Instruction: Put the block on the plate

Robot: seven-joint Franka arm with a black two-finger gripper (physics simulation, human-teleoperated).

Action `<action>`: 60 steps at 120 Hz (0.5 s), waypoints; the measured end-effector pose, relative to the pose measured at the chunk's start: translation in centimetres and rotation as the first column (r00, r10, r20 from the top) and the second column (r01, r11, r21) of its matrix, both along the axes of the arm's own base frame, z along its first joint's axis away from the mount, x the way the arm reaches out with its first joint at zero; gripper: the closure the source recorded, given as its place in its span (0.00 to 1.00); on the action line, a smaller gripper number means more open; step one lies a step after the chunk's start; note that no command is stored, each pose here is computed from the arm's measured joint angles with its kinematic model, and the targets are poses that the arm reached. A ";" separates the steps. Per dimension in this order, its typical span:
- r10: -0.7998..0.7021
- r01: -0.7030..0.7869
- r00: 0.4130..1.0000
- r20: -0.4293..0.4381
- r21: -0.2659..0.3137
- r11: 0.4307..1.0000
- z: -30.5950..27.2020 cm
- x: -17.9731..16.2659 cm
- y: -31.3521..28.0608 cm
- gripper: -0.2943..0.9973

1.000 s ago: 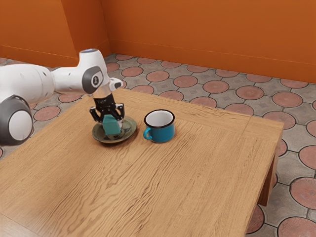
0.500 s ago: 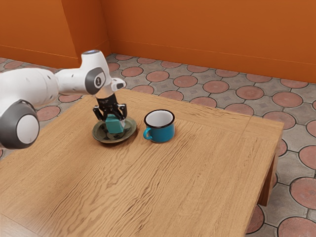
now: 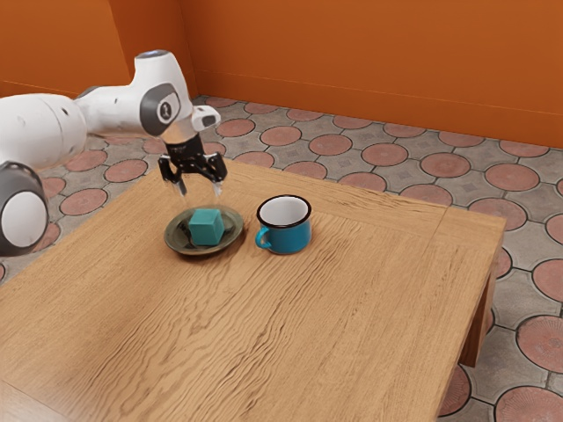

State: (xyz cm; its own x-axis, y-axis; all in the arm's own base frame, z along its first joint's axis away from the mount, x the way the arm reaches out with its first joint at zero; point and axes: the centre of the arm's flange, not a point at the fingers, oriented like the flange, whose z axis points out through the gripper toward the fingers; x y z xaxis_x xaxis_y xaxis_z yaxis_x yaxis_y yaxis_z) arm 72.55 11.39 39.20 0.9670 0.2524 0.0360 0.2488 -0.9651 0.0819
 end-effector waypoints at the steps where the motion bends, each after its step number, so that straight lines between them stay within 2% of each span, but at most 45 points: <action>1: -0.002 0.002 1.000 -0.001 0.000 1.000 0.3 -0.2 -0.2 0.25; 17: -0.110 0.110 0.992 -0.057 -0.004 0.994 5.1 -5.3 -7.7 0.24; 33: -0.234 0.235 0.970 -0.067 0.009 0.972 11.7 -9.7 -15.5 0.24; 45: -0.276 0.279 0.958 -0.078 0.031 0.960 16.1 -12.9 -18.0 0.23; 60: -0.293 0.297 0.952 -0.089 0.041 0.954 20.8 -16.1 -18.4 0.23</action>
